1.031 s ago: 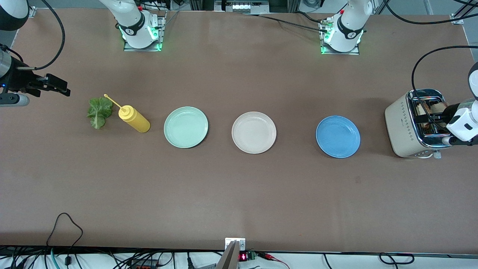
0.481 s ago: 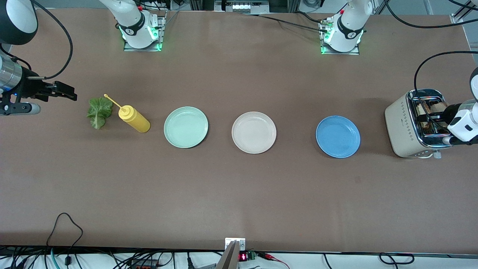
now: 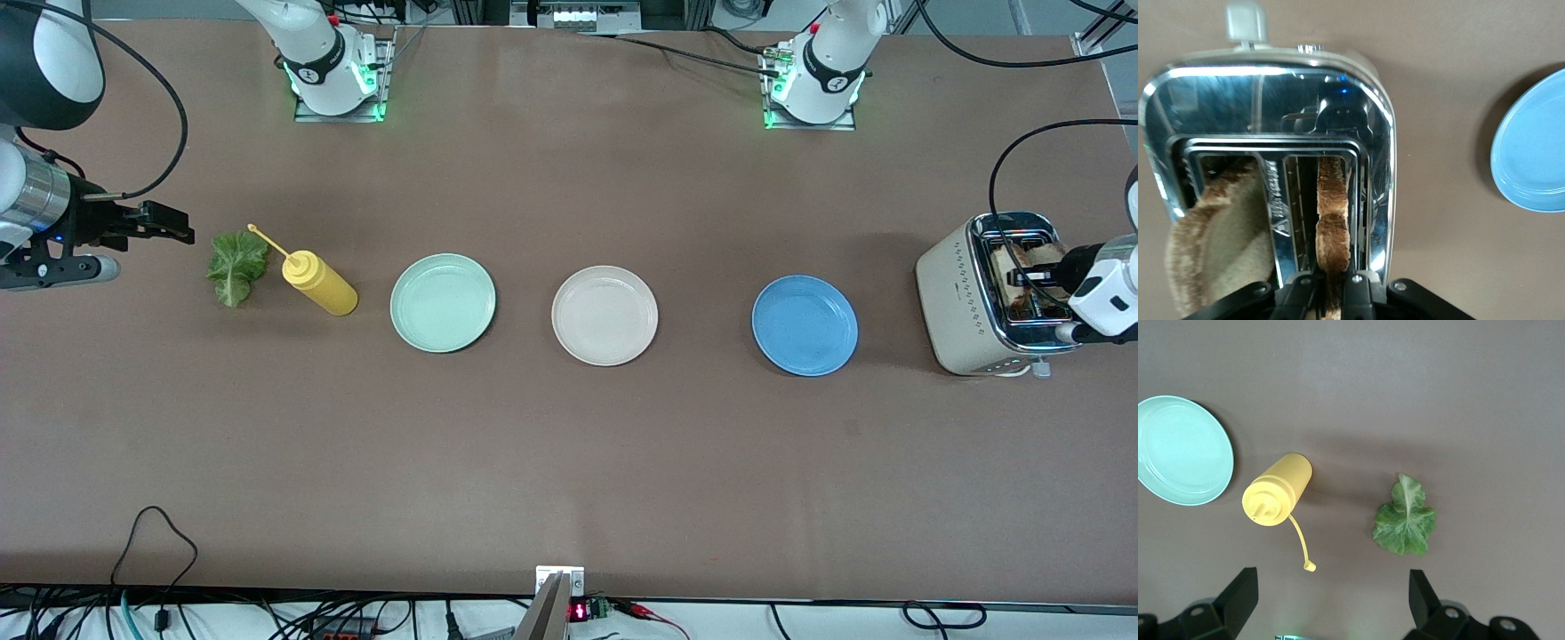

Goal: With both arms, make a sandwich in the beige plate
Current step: 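Grasp a bread slice and lift it out with the left gripper, then carry the bread slice onto the beige plate with the left gripper, then release the bread and withdraw the left gripper while the right gripper grasps the bottle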

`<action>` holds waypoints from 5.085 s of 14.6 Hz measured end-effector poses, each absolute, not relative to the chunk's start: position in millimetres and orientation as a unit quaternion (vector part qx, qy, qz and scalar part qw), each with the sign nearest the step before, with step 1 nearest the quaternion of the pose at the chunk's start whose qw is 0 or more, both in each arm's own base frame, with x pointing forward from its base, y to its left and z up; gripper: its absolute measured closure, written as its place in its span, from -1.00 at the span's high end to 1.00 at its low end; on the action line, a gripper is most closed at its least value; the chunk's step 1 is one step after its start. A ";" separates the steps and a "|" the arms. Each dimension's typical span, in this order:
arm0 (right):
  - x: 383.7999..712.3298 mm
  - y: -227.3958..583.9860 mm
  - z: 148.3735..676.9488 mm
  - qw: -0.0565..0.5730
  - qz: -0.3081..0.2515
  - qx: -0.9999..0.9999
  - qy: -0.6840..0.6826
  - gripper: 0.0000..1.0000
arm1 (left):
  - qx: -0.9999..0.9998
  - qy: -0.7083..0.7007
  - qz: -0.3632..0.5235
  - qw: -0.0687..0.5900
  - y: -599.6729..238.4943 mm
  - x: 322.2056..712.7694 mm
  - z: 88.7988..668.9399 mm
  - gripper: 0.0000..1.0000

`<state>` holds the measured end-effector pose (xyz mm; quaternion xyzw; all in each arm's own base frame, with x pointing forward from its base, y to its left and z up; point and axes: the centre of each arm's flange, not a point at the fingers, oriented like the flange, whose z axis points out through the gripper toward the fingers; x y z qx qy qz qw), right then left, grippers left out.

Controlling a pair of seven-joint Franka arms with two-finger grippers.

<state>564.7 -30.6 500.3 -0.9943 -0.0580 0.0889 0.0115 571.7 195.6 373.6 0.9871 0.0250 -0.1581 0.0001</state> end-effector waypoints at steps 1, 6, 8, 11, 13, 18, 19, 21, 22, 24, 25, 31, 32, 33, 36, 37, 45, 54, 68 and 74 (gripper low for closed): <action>565.2 -30.7 498.7 0.012 0.090 -0.994 -0.058 1.00 | 0.988 0.009 -0.154 0.001 197.8 575.2 385.8 -0.82; 566.5 -31.0 492.7 0.012 0.097 -0.994 -0.058 1.00 | 0.988 -0.015 -0.156 0.004 194.7 581.3 477.7 -0.82; 566.4 -31.3 492.2 0.012 0.098 -0.993 -0.058 1.00 | 0.989 -0.039 -0.142 0.003 170.3 589.8 502.1 -0.82; 566.4 -31.6 491.8 0.013 0.099 -0.993 -0.058 1.00 | 0.984 -0.107 -0.142 0.021 98.8 600.8 521.6 -0.82; 566.2 -31.6 491.3 0.013 0.100 -0.993 -0.058 1.00 | 0.977 -0.154 -0.135 0.062 34.0 606.1 525.1 -0.82; 562.8 -28.6 486.7 0.015 0.119 -0.991 -0.060 1.00 | 0.962 -0.149 -0.177 0.146 -140.8 621.2 448.5 -0.82; 562.0 -27.2 485.9 0.016 0.123 -0.990 -0.062 1.00 | 0.962 -0.125 -0.183 0.161 -170.6 623.5 430.2 -0.82; 559.4 -26.4 484.1 0.018 0.134 -0.988 -0.072 1.00 | 0.960 -0.071 -0.190 0.193 -213.4 628.5 400.0 -0.82; 558.3 -27.0 483.6 0.021 0.138 -0.986 -0.086 1.00 | 0.958 -0.042 -0.191 0.209 -228.8 631.4 387.9 -0.82; 554.9 -28.7 482.0 0.032 0.150 -0.981 -0.119 1.00 | 0.952 0.008 -0.193 0.238 -251.8 636.9 365.4 -0.82; 553.5 -30.0 481.4 0.039 0.154 -0.979 -0.131 1.00 | 0.946 0.025 -0.197 0.257 -260.3 638.9 355.1 -0.82; 542.7 -83.5 474.5 0.082 0.159 -0.960 -0.215 1.00 | 0.925 0.076 -0.203 0.312 -315.6 626.4 284.7 -0.82; 539.5 -95.8 470.3 0.095 0.157 -0.956 -0.229 1.00 | 0.925 0.080 -0.201 0.312 -324.3 621.8 275.5 -0.82; 535.9 -105.0 465.0 0.107 0.157 -0.952 -0.242 1.00 | 0.926 0.082 -0.198 0.311 -332.7 616.8 268.6 -0.82; 528.6 -121.2 445.1 0.136 0.142 -0.937 -0.289 1.00 | 0.927 0.078 -0.200 0.306 -348.6 605.1 261.2 -0.82; 526.1 -127.4 436.7 0.147 0.132 -0.929 -0.312 1.00 | 0.928 0.076 -0.201 0.306 -350.8 603.5 260.8 -0.82; 496.4 -173.5 353.0 0.248 0.016 -0.850 -0.464 1.00 | 0.926 0.078 -0.217 0.298 -353.4 594.0 241.9 -0.82; 476.2 -192.4 233.4 0.346 -0.120 -0.778 -0.511 1.00 | 0.925 0.081 -0.222 0.296 -352.2 593.4 233.0 -0.76; 489.3 -145.5 160.0 0.383 -0.312 -0.677 -0.545 1.00 | 0.926 0.105 -0.211 0.293 -314.5 615.8 223.6 1.00; 485.4 -132.9 141.6 0.401 -0.343 -0.651 -0.546 1.00 | 0.930 0.098 -0.200 0.291 -288.9 628.1 263.3 1.00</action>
